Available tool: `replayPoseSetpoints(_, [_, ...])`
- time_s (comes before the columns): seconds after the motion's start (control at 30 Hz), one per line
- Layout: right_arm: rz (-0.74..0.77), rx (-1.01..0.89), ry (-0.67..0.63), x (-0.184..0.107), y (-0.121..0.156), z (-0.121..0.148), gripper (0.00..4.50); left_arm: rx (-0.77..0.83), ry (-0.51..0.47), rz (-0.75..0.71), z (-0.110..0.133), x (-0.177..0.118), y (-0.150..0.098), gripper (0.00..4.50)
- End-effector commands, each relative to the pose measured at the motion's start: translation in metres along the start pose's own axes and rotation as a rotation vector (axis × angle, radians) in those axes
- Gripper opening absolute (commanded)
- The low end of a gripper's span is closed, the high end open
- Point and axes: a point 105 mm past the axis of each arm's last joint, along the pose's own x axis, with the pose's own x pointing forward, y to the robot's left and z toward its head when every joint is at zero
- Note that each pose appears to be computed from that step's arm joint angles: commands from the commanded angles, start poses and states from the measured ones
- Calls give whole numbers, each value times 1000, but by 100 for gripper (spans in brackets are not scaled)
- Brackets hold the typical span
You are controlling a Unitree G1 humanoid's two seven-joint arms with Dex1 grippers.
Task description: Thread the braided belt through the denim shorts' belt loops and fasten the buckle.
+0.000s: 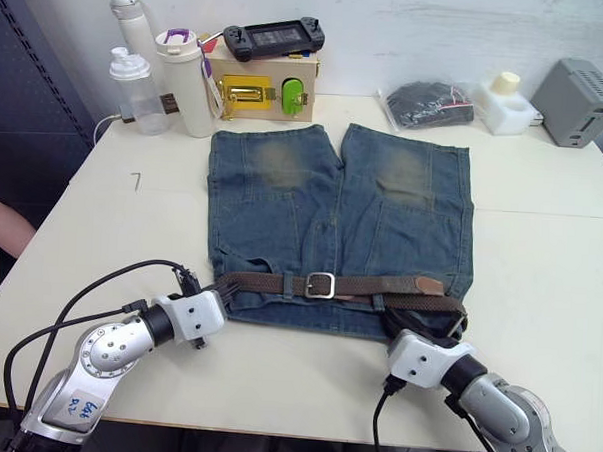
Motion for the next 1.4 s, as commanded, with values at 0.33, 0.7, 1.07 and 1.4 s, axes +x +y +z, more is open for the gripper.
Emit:
replayPoseSetpoints(0.33, [225,52,173,-18,6,-45,176,-59,13,-62,-14,-20,-24,412])
replayPoseSetpoints(0.7, [392,290,137,-44,-30,-38,446,-121,-43,-122,5,-48,-10,450])
replayPoseSetpoints(1.07, [220,664,-88,-54,-125,-15,446,-552,-173,-97,46,-73,26,450])
replayPoseSetpoints(1.4, [137,658,-9,-37,-125,-39,446,-544,-187,-58,51,-65,33,450])
